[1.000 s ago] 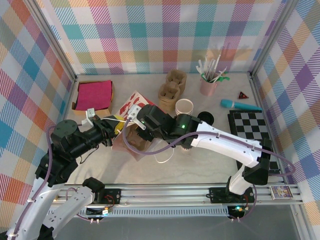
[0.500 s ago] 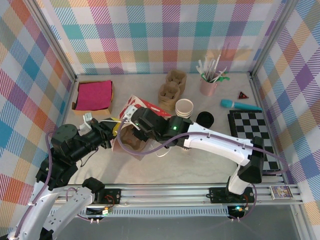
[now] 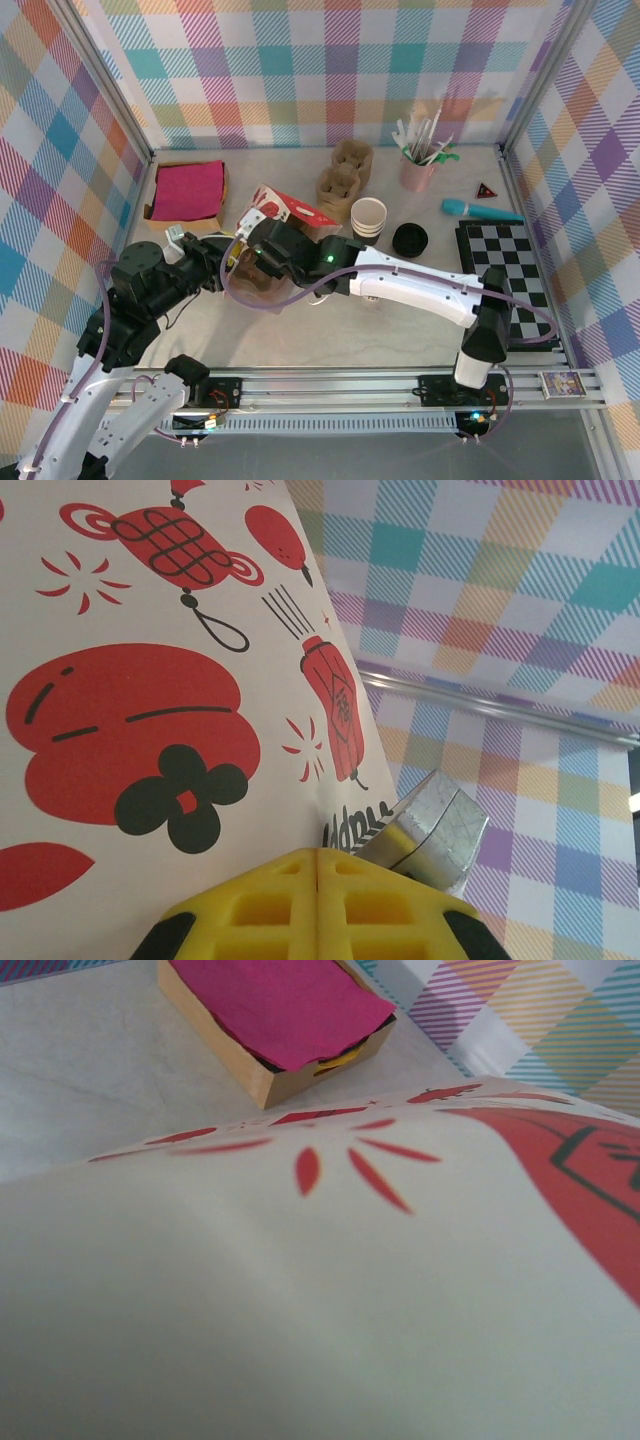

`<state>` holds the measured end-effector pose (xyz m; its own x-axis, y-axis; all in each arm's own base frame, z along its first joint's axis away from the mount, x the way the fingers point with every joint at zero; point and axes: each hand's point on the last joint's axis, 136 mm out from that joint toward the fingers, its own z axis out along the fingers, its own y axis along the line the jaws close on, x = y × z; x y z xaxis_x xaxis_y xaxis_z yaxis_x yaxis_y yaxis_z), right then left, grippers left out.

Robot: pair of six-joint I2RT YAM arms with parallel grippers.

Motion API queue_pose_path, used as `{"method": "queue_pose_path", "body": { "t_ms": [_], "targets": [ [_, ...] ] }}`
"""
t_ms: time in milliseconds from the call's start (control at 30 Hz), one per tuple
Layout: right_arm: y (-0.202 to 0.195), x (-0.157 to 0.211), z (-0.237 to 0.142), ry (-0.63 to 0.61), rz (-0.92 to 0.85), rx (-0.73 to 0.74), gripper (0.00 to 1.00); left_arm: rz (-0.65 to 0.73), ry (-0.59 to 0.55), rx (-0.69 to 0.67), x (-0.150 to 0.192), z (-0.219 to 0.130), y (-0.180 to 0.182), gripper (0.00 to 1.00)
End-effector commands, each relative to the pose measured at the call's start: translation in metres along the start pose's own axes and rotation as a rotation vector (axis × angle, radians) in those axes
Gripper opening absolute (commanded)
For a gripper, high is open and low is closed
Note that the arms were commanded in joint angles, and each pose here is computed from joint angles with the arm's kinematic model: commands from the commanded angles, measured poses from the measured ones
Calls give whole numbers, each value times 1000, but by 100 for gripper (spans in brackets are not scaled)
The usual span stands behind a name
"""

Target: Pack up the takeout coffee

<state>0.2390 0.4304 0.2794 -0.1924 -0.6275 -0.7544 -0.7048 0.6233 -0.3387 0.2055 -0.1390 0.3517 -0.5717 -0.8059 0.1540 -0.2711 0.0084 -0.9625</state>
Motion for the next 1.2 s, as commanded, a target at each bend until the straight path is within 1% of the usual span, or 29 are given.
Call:
{"method": "queue_pose_path", "body": {
  "t_ms": [0, 100, 133, 233, 333, 433, 667, 800, 1000, 1133, 1167],
  "targets": [
    [17, 1, 14, 10, -50, -6, 31, -11, 65, 111, 13, -3, -27, 0],
    [16, 0, 14, 8, -48, 0, 33, -14, 59, 109, 11, -1, -26, 0],
    [16, 1, 14, 9, -81, -1, 35, -16, 54, 108, 11, -1, -25, 0],
    [15, 3, 13, 14, -87, 0, 43, -15, 45, 108, 9, -1, -25, 0],
    [13, 4, 9, 6, -87, -5, 56, -14, 34, 109, 7, -1, -26, 0],
    [13, 3, 3, -3, -86, -21, 61, -13, 23, 108, 5, -1, -27, 0],
    [13, 2, -13, -17, -71, -53, 62, -3, 8, 102, 3, -1, -27, 0],
    [19, 0, -27, -33, -79, -75, 62, 14, -6, 74, 0, 0, -19, 0],
    [27, 2, -60, -32, -123, -150, 63, 112, -22, -48, -5, 3, 15, 0],
    [22, -1, -88, -41, -122, -212, 65, 170, 22, -146, -7, 15, 46, 0],
    [22, 0, -93, -41, -126, -222, 65, 188, 42, -152, -6, 19, 49, 0]
  ]
}}
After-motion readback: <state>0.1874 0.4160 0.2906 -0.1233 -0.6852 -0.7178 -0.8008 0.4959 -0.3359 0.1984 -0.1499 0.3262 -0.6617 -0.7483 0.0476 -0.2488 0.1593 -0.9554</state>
